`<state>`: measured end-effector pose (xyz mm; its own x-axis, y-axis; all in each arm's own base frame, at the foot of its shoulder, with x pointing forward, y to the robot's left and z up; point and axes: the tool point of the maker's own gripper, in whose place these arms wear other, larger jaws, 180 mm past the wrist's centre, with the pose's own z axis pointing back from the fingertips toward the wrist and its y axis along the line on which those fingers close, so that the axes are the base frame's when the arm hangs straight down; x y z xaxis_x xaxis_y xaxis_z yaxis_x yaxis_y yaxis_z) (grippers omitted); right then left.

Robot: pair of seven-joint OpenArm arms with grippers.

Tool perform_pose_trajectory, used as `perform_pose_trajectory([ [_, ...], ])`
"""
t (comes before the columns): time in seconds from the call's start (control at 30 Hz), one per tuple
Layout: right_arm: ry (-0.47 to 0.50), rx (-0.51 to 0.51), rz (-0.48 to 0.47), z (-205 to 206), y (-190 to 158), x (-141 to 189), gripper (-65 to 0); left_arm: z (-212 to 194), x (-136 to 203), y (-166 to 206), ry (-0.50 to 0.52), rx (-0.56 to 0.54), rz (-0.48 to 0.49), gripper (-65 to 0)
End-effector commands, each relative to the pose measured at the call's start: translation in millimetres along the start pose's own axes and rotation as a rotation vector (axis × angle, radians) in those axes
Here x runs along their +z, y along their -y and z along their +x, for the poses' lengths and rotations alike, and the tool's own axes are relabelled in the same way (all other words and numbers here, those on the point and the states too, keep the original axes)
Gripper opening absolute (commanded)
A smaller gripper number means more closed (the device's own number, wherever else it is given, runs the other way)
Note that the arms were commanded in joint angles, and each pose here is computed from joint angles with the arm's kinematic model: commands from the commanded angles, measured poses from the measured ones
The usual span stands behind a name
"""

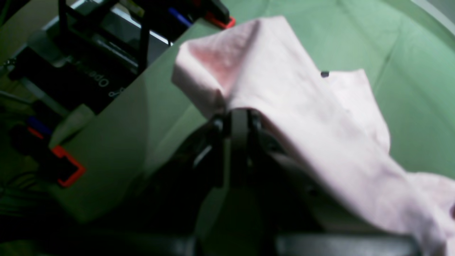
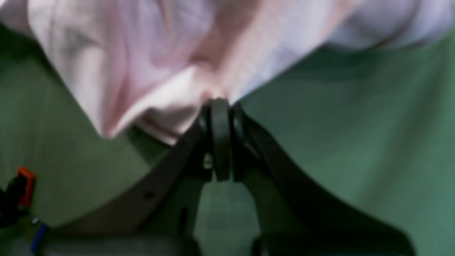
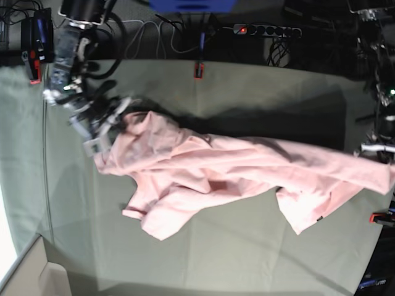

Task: Layout the t-shirt on the table in an organized manner, then fold the t-shirt properly
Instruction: 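Lift the t-shirt high with both grippers and lay it flat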

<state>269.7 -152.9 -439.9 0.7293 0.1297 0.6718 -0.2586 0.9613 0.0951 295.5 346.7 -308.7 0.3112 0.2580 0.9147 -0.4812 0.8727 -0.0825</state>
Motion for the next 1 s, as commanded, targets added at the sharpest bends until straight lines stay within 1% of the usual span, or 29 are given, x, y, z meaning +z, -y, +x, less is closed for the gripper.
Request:
perform_pose_trajectory([
  [0.0, 0.109, 0.024, -0.044, 35.0, 16.4, 13.3, -65.0, 31.6, -2.1, 3.2, 0.099, -0.011, -0.007, -65.0],
  [0.07, 0.184, 0.043, -0.116, 61.8, 36.0, 33.0, -65.0, 45.3, -6.3, 10.6, 0.130, 0.009, -0.020, -65.0],
  [0.2, 0.375, 0.077, -0.270, 134.7, 75.7, 79.0, -65.0, 76.9, -17.1, 28.1, 0.200, 0.061, -0.046, -65.0],
  [0.27, 0.448, 0.104, -0.332, 165.7, 94.5, 99.3, -65.0, 89.9, -25.9, 48.4, 0.219, 0.068, -0.084, -65.0],
  [0.43, 0.566, 0.157, -0.410, 222.7, 121.0, 129.7, -65.0, 117.3, -40.4, 84.2, 0.258, 0.075, -0.149, -65.0],
  [0.53, 0.614, 0.173, -0.424, 253.1, 133.8, 137.6, -65.0, 133.3, -53.5, 109.8, 0.267, 0.089, -0.188, -65.0],
  [0.6, 0.650, 0.166, -0.422, 276.3, 142.1, 140.8, -65.0, 147.2, -61.6, 128.1, 0.276, 0.098, -0.218, -65.0],
  [0.67, 0.665, 0.156, -0.423, 293.2, 154.6, 142.8, -65.0, 161.6, -67.2, 139.5, 0.289, 0.107, -0.233, -65.0],
  [0.8, 0.696, 0.124, -0.392, 333.2, 173.4, 141.4, -65.0, 193.6, -81.2, 173.7, 0.302, 0.145, -0.274, -65.0],
  [0.9, 0.699, 0.158, -0.352, 374.4, 176.7, 140.1, -65.0, 228.4, -88.1, 198.5, 0.323, 0.189, -0.303, -65.0],
  [0.97, 0.725, 0.180, -0.345, 401.1, 178.6, 150.2, -65.0, 252.0, -85.9, 212.9, 0.346, 0.214, -0.327, -65.0],
])
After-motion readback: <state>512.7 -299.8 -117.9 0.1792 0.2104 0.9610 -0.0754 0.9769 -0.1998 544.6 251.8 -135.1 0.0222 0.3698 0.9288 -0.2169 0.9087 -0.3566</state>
